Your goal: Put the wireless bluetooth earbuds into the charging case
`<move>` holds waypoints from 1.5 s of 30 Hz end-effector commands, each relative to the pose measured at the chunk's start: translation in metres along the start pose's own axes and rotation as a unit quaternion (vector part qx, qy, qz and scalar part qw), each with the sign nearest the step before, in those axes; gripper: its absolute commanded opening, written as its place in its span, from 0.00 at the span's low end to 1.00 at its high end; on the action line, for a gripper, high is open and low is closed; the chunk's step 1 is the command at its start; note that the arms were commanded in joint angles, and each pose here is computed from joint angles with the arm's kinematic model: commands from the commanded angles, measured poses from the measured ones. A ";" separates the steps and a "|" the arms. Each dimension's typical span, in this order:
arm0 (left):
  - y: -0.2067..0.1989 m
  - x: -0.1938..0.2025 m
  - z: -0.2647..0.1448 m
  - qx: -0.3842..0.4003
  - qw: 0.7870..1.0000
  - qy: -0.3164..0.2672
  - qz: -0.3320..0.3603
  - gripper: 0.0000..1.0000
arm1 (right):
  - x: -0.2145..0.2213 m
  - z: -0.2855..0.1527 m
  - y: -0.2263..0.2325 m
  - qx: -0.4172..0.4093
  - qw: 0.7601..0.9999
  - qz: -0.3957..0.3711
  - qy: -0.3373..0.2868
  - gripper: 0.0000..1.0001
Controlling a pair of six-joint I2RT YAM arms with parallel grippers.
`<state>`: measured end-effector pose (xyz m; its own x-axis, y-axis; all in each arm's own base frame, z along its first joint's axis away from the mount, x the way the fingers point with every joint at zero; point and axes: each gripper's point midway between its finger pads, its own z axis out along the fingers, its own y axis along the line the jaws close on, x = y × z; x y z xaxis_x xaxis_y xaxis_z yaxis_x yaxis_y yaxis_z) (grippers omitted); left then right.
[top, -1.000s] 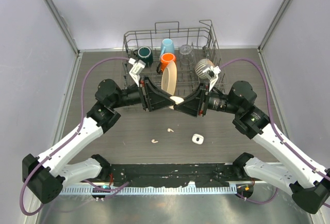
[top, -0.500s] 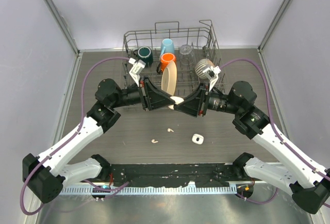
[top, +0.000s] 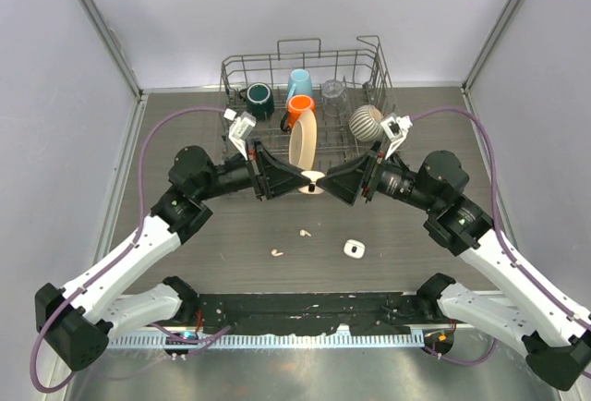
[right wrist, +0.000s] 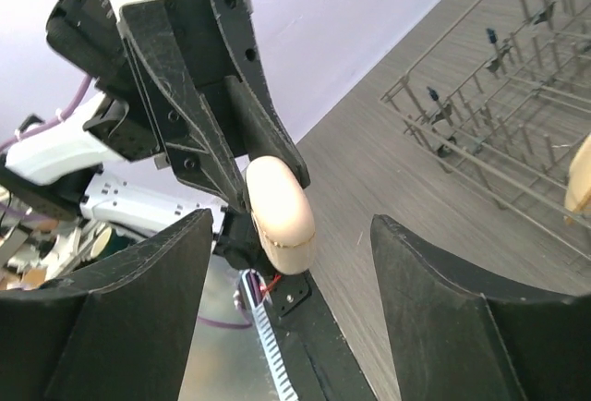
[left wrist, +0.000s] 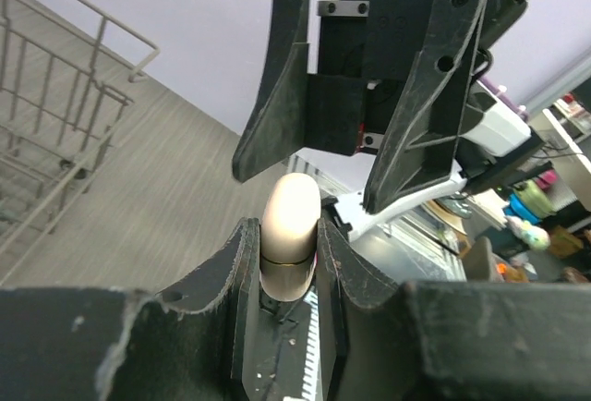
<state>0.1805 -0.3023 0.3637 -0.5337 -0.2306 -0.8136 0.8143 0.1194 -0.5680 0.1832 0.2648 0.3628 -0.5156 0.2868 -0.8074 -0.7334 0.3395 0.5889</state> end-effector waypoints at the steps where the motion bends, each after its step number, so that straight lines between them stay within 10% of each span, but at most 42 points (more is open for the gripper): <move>1: 0.000 -0.015 -0.012 -0.028 0.996 -0.043 0.077 0.00 | -0.031 -0.015 -0.007 0.060 0.993 0.045 -0.086 0.76; 15: 0.008 -0.044 -0.028 -0.080 0.969 -0.119 0.199 0.00 | -0.039 -0.018 -0.018 0.118 0.903 0.390 -0.137 0.77; 45: 0.016 -0.044 -0.016 -0.073 0.969 -0.120 0.203 0.00 | -0.039 0.046 0.005 0.052 0.874 0.475 -0.094 0.75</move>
<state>0.2143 -0.2765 0.3672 -0.1661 -0.3054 -0.9376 0.8816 0.3799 -0.2800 0.2221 0.2953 0.3577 -0.7758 0.6272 0.0697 0.1182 0.0360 0.9923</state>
